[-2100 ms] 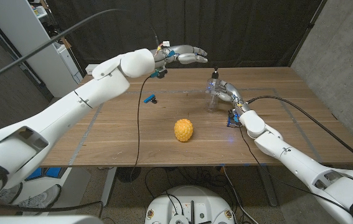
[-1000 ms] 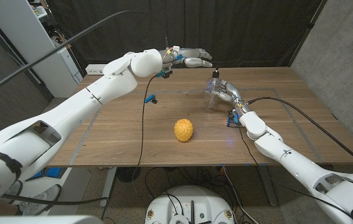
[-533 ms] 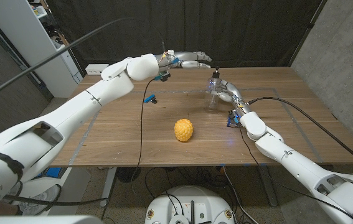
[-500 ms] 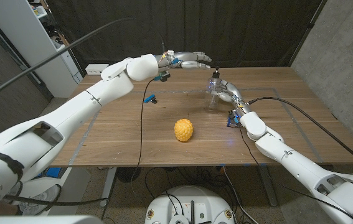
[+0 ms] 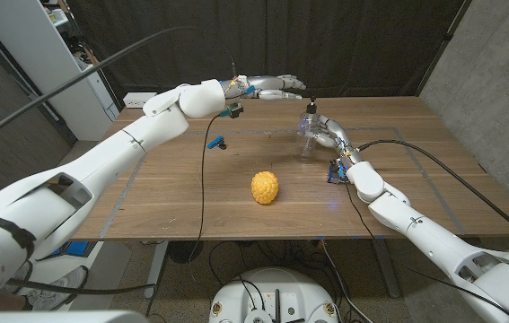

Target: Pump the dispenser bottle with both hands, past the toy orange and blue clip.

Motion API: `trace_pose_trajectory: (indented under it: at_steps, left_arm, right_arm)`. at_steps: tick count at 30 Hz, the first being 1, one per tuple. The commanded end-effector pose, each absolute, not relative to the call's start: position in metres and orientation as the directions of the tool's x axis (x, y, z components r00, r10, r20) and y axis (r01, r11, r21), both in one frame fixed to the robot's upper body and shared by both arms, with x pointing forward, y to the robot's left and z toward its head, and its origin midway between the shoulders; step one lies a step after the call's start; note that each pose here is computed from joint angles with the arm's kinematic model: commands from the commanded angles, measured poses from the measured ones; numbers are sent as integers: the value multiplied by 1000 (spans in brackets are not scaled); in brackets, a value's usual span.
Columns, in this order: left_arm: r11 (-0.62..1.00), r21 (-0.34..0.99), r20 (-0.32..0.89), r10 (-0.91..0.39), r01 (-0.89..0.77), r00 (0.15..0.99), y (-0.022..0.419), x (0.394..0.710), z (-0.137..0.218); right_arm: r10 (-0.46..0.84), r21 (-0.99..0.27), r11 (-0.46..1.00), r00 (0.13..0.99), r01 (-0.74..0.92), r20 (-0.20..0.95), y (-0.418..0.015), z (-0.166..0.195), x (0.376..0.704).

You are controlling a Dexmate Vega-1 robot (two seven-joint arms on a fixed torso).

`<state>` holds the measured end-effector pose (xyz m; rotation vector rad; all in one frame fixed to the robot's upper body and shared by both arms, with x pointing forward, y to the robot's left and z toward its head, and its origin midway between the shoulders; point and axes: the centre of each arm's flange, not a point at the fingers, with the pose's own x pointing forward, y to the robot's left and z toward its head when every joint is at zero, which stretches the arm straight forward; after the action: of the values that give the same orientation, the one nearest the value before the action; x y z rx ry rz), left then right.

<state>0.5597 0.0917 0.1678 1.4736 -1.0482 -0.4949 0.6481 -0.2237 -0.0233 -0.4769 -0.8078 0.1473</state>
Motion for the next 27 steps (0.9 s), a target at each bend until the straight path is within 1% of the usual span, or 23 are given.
trace_pose_trajectory:
  at_steps: [1, 8, 27]
  left_arm:
    - [87, 942, 242, -847, -325, 473, 90, 563, 165]
    - [71, 952, 208, -862, -297, 463, 89, 567, 162]
    - [51, 957, 181, -873, -285, 452, 86, 578, 157]
  right_arm:
    - [311, -476, 878, 691, 55, 653, -223, -24, 647]
    - [310, -479, 875, 690, 61, 654, -222, -24, 646]
    - [314, -489, 869, 689, 69, 654, -220, -25, 642]
